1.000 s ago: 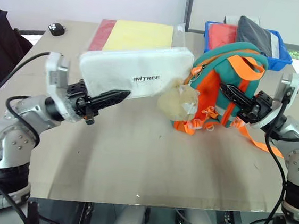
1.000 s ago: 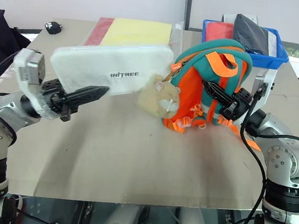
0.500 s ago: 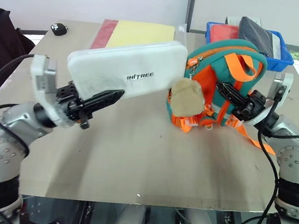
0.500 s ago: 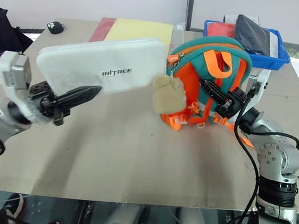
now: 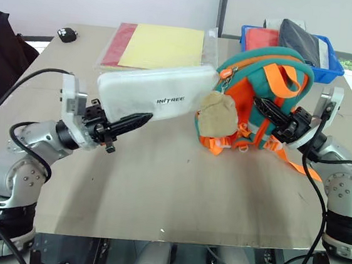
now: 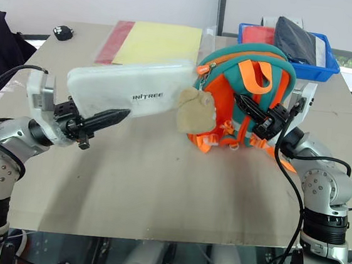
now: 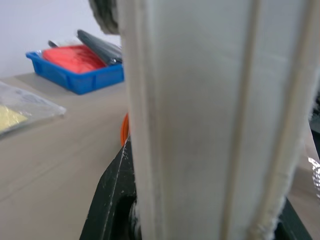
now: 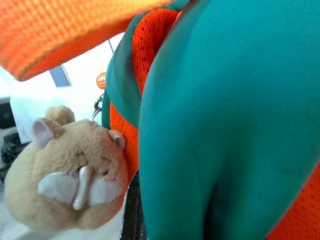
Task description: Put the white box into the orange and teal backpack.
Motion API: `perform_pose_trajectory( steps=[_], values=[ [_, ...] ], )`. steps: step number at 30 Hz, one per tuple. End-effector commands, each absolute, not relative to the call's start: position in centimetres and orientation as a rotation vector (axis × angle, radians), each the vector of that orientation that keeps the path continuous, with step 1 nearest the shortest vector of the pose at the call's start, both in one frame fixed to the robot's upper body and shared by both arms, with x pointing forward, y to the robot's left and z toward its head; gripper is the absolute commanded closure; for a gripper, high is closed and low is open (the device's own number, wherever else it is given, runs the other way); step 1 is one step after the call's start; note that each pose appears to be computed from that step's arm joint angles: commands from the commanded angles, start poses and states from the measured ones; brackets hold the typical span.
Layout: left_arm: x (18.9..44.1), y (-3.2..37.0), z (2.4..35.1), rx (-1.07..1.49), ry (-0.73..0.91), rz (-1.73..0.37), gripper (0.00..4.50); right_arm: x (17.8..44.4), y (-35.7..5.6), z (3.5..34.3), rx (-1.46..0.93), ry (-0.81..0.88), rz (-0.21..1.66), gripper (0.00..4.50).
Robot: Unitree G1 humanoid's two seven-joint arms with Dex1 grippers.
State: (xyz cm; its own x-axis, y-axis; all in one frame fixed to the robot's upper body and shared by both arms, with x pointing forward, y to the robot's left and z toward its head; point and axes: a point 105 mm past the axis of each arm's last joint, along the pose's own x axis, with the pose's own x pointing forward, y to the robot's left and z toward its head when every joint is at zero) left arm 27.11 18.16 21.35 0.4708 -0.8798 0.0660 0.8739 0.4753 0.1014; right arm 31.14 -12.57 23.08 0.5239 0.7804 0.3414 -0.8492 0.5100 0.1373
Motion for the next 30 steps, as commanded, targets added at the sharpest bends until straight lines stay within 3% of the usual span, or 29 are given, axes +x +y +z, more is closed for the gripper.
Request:
perform_pose_trajectory(
  steps=[1, 14, 21, 26, 30],
  values=[
    [27.5, 17.5, 20.7, 0.243, -0.094, -1.134, 3.38, 30.5, -12.6, 24.9, 0.276, -0.341, 0.999, 4.38],
    [31.8, 13.1, 23.1, 0.284, -0.198, -1.225, 3.38, 30.5, -11.8, 24.7, 0.290, -0.347, 1.010, 4.38],
    [35.9, 5.2, 22.1, 0.289, -0.108, -1.202, 3.38, 30.5, -10.9, 24.5, 0.306, -0.353, 1.021, 4.38],
    [37.1, 2.8, 22.9, 0.230, -0.107, -1.188, 3.38, 30.3, -10.5, 24.3, 0.311, -0.356, 1.020, 4.38],
    [36.2, 3.4, 23.1, 0.201, -0.101, -1.248, 1.46, 30.1, -10.6, 24.1, 0.312, -0.356, 1.007, 4.50]
  ],
)
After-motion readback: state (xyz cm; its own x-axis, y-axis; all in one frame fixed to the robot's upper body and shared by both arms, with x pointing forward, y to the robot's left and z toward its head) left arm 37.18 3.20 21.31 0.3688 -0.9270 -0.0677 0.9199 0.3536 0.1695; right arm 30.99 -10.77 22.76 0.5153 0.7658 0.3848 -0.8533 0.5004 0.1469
